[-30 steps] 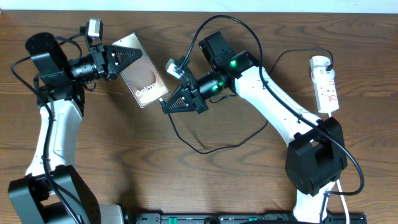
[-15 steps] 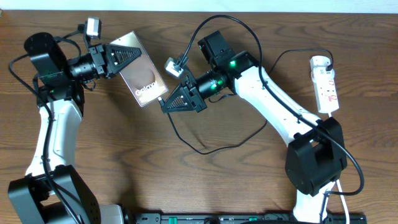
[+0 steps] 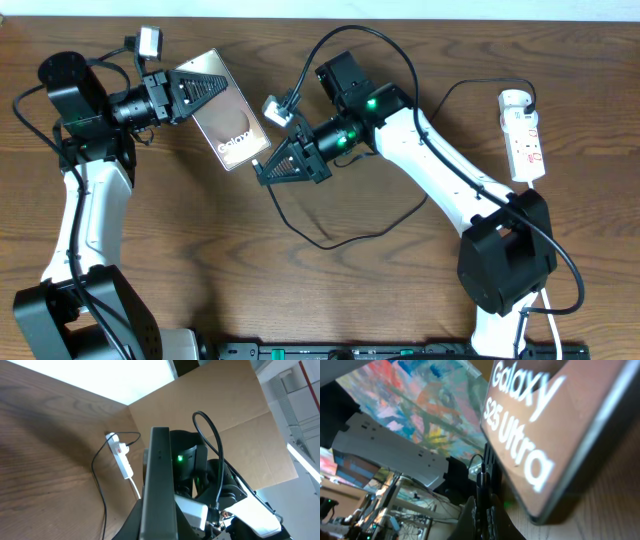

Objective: Plug charger to phone and switch on socket

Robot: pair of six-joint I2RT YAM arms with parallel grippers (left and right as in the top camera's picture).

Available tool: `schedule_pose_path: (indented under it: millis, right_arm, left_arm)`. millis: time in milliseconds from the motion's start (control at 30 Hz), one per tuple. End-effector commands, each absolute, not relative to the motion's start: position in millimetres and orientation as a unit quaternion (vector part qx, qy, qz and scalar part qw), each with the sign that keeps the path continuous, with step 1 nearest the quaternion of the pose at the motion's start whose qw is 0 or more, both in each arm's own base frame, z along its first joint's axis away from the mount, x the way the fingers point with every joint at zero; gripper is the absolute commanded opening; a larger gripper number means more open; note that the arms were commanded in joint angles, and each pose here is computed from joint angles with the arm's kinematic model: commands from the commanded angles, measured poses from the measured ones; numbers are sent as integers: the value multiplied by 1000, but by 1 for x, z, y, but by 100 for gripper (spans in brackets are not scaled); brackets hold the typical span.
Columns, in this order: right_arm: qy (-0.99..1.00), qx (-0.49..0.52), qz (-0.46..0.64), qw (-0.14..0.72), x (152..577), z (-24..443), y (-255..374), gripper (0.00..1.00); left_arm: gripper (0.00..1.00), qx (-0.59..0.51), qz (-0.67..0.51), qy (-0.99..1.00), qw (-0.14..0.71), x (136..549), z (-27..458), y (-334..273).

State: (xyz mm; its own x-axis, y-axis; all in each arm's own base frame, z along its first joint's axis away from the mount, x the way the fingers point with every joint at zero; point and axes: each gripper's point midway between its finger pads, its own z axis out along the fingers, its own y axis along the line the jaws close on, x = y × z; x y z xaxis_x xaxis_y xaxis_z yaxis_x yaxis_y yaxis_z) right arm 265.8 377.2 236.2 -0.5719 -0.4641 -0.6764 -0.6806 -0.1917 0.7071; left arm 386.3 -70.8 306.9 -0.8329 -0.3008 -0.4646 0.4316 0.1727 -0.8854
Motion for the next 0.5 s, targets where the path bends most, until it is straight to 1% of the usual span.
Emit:
schedule_pose_path:
  millis: [0,200,367,467]
  right_arm:
    - [585,-480,646,103,255,251,378,1]
    - [569,-488,653,111,255,244,379,1]
    - [526,-479,694,106,258,242,381,1]
    - [532,-471,698,97,263,230,383,1]
  left_arm:
    - [7,62,-643,707,288,382,312,-72]
    - [7,74,-641,704,297,382,321,-72]
    - [7,74,-641,704,297,382,321,-71]
    - [7,74,-641,704,297,382,321,-71]
